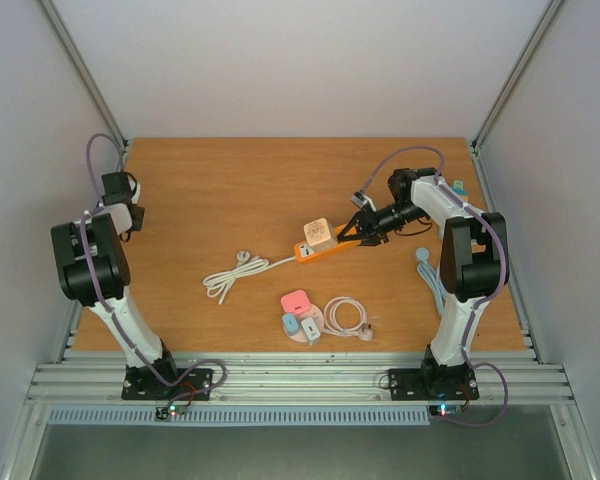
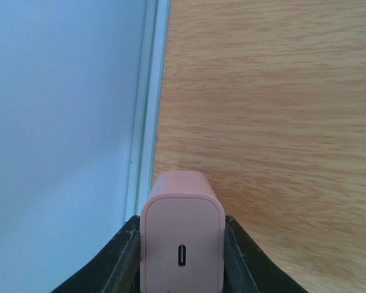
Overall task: Pull the plug off the socket
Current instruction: Place the plug at the center of the board, then remove the plug from the socket.
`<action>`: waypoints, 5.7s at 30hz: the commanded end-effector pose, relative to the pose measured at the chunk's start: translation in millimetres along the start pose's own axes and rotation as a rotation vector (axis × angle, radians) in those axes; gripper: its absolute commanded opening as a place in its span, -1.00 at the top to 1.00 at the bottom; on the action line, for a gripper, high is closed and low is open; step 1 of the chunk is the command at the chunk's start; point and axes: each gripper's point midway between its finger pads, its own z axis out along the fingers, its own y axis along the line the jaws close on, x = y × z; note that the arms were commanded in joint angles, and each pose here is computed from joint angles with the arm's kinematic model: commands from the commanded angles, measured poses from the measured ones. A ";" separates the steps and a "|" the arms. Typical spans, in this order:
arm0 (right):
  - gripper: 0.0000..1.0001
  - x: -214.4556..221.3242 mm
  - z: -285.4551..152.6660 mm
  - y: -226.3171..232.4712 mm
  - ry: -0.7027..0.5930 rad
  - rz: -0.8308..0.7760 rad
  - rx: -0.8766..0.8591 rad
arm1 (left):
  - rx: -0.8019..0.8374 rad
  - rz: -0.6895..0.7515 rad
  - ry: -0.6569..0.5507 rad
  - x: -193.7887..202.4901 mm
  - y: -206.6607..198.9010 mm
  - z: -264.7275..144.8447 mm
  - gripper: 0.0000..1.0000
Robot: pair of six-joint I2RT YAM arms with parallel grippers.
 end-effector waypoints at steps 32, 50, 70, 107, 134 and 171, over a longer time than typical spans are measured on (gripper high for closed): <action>0.98 -3.0 -6.4 14.3 -0.031 -0.029 -0.031 | 0.234 0.021 -0.175 -35.8 -45.9 -70.5 -0.98; 0.98 -3.1 -6.3 12.3 -0.029 -0.026 -0.020 | 0.999 0.398 -0.682 -59.6 -201.7 -322.9 -0.99; 0.98 -2.7 -4.6 6.4 -0.020 -0.016 -0.008 | 1.144 0.828 -0.714 -19.7 -323.5 -427.3 -0.99; 0.98 -2.0 -3.0 4.2 -0.010 -0.006 -0.017 | 1.229 0.914 -0.642 -17.8 -383.1 -444.9 0.08; 0.98 0.0 -16.5 24.4 -0.026 -0.086 -0.067 | 1.287 0.866 -0.598 -11.6 -382.4 -445.9 0.99; 0.98 0.7 -16.0 18.9 -0.036 -0.067 -0.031 | 1.335 0.942 -0.584 3.4 -386.5 -452.8 0.99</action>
